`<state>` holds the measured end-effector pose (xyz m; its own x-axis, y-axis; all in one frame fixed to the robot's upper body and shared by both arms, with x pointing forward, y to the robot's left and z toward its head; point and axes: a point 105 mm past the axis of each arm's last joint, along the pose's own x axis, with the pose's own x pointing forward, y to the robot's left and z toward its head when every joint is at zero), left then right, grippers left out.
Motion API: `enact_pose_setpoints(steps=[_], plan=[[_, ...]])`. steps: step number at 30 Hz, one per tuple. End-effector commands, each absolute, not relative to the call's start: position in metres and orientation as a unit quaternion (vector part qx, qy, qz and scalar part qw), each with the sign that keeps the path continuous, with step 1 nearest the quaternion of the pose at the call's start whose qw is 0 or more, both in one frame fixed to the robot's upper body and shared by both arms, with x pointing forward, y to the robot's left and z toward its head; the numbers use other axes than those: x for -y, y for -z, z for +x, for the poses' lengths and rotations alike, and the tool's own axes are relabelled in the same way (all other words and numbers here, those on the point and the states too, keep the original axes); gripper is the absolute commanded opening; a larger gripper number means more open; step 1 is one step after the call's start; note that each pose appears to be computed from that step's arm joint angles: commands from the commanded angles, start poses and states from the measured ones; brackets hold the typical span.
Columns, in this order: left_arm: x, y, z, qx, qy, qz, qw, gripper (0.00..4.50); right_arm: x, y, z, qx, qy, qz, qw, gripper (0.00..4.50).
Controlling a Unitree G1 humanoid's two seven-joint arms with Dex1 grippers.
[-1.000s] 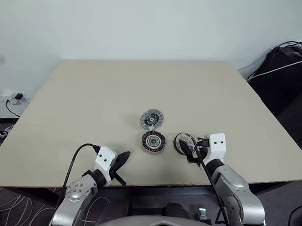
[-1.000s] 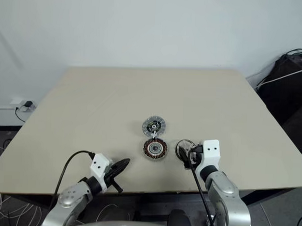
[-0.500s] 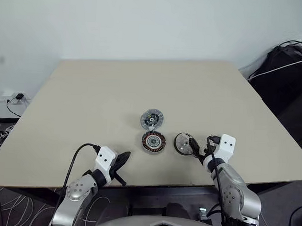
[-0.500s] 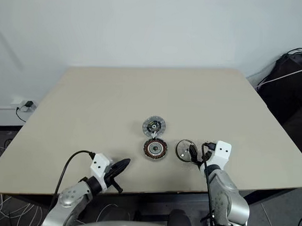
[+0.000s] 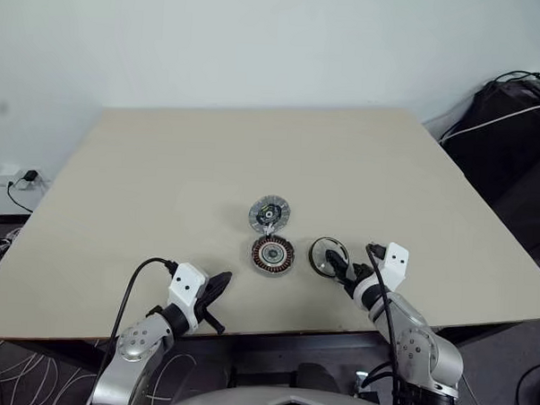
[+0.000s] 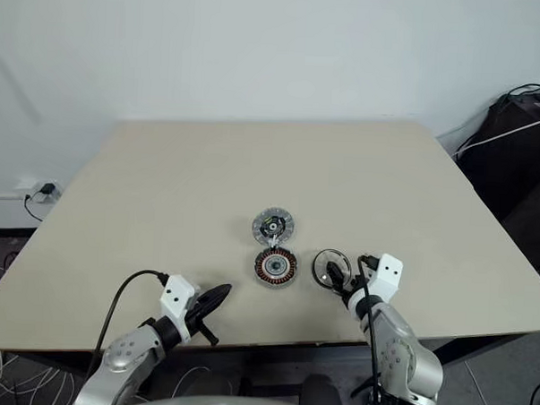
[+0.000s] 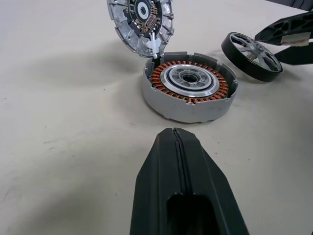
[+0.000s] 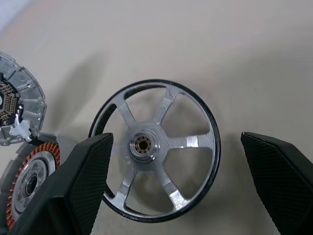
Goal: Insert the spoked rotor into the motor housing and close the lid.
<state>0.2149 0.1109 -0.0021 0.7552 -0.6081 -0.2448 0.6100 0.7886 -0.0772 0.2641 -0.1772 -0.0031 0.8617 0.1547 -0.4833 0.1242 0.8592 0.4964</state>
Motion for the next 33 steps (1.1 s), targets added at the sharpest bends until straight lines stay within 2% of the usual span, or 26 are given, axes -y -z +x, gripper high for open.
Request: enact_pose_setpoints(steps=[1, 27, 30, 33], plan=[[-0.110, -0.010, 0.221, -0.104, 0.326, 0.006, 0.940, 0.00, 0.174, -0.010, 0.272, -0.240, -0.019, 0.270, 0.932, 4.48], [-0.111, -0.006, 0.220, -0.108, 0.328, 0.008, 0.939, 0.00, 0.155, -0.002, 0.264, -0.255, -0.035, 0.389, 0.885, 4.48], [-0.111, -0.006, 0.220, -0.109, 0.328, 0.008, 0.938, 0.00, 0.156, -0.002, 0.264, -0.250, -0.030, 0.402, 0.880, 3.90], [-0.112, -0.006, 0.220, -0.109, 0.329, 0.009, 0.938, 0.00, 0.157, -0.001, 0.264, -0.249, -0.024, 0.406, 0.879, 2.94]])
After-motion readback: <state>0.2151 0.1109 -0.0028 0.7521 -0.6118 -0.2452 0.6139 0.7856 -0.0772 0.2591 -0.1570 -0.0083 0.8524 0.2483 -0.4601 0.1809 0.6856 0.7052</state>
